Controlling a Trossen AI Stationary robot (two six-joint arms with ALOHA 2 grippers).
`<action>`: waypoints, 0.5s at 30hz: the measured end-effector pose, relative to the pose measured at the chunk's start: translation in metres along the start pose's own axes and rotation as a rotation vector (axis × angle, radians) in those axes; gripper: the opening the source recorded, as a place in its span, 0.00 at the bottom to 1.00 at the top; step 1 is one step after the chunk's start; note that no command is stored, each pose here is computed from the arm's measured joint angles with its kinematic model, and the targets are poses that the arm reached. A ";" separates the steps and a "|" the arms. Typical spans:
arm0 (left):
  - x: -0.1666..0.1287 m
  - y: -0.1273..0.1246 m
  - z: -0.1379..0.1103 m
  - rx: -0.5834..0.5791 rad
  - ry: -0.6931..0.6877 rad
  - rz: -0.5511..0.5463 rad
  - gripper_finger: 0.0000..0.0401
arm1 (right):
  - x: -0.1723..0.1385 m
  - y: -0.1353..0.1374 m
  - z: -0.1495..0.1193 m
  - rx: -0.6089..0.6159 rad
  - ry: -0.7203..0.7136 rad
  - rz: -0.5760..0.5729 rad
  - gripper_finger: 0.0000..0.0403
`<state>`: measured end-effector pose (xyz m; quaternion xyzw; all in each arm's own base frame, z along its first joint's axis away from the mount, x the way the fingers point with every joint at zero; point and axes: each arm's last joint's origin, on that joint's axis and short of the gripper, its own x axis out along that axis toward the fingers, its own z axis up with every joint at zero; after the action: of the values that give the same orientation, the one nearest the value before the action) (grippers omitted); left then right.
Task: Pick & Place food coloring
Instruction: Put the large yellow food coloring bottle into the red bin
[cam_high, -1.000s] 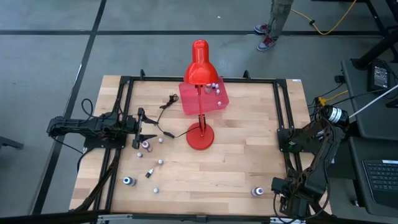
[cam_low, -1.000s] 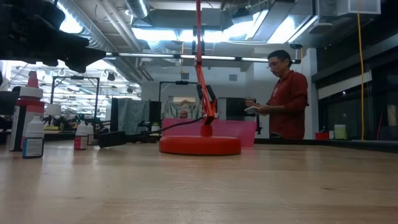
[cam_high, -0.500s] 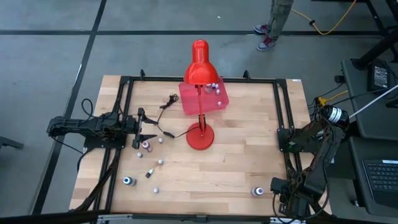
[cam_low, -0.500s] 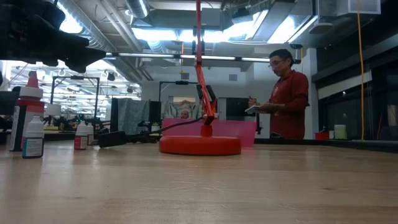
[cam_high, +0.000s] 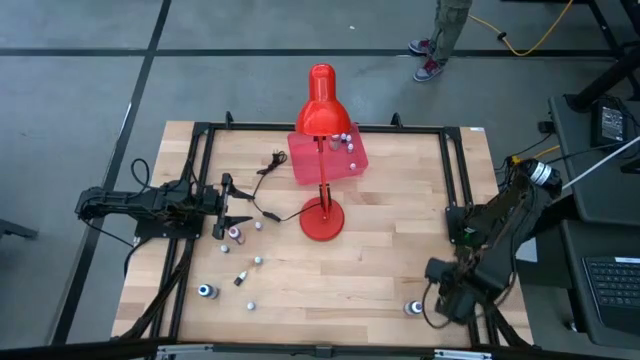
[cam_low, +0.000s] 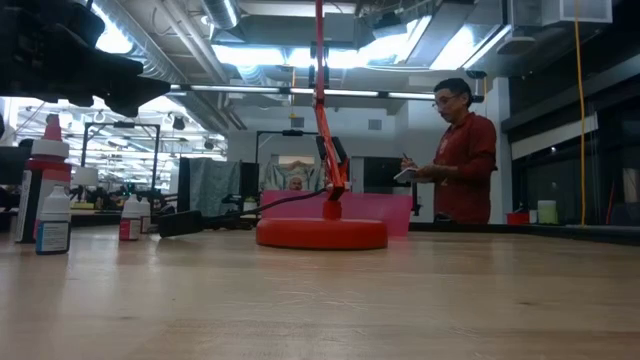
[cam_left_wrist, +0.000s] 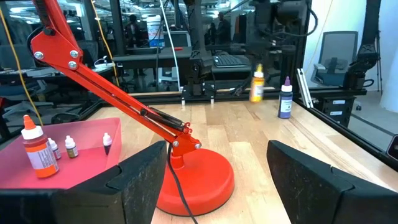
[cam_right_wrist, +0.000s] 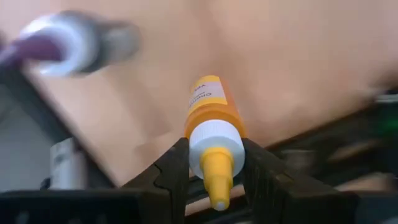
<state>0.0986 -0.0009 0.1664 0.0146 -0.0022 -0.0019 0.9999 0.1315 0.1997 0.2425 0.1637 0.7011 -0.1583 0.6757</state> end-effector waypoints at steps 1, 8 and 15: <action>0.000 0.000 0.000 0.000 0.000 0.000 0.68 | -0.004 -0.005 0.005 0.002 -0.005 -0.024 0.31; 0.000 0.000 0.000 0.000 0.000 0.000 0.68 | -0.033 -0.033 0.048 -0.020 -0.048 -0.142 0.31; 0.000 0.000 0.000 0.000 0.000 0.000 0.68 | -0.053 -0.065 0.107 0.037 -0.129 -0.172 0.31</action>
<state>0.0986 -0.0009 0.1664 0.0146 -0.0024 -0.0019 0.9999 0.2003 0.0928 0.2914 0.1051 0.6646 -0.2389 0.7002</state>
